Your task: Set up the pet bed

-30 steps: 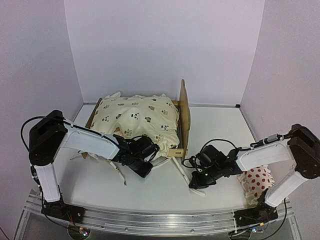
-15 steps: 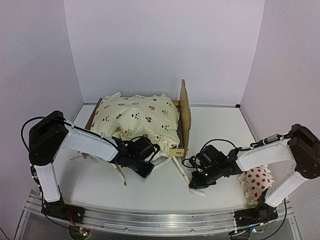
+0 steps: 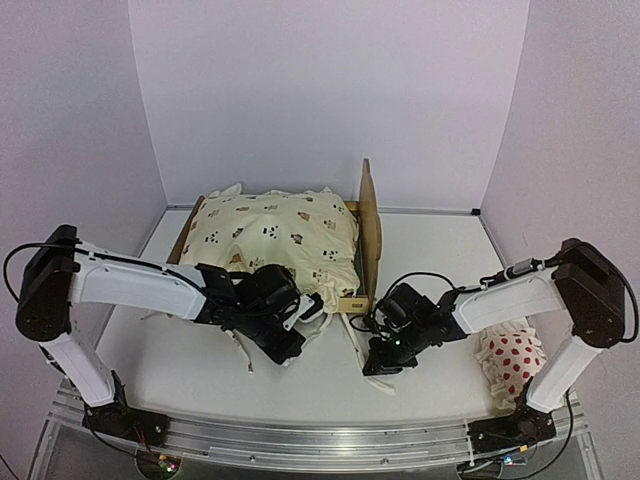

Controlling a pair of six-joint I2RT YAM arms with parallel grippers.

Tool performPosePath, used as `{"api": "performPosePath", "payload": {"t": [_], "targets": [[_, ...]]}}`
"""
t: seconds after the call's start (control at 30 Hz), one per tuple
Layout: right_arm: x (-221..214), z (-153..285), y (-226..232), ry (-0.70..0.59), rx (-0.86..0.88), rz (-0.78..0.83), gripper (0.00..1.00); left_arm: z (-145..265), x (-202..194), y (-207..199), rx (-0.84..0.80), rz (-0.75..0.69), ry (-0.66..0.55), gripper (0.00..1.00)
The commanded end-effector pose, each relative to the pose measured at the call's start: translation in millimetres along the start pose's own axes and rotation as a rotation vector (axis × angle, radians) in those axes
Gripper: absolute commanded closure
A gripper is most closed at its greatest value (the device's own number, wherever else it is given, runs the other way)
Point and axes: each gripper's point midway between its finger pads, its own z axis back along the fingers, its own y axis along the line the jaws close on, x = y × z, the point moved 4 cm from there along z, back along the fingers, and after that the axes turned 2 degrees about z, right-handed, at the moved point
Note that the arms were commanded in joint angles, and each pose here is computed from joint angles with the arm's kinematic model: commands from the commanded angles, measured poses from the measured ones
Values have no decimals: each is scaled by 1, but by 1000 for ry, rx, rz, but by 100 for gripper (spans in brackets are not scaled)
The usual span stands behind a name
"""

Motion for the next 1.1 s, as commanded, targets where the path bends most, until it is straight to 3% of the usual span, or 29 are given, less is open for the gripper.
{"api": "performPosePath", "payload": {"t": [0.0, 0.27, 0.47, 0.73, 1.07], "targets": [[4, -13, 19, 41, 63, -24, 100, 46, 7, -25, -124, -22, -69, 100], [22, -38, 73, 16, 197, -6, 99, 83, 12, -53, -224, -23, -145, 100], [20, -52, 106, 66, 326, -13, 81, 94, 14, -56, -241, 0, -167, 100], [0, -14, 77, -23, 250, -7, 60, 89, 16, -62, -260, 0, -167, 100], [-29, 45, 22, -168, 38, 40, 52, 54, 21, -67, -233, 73, -138, 100]]}}
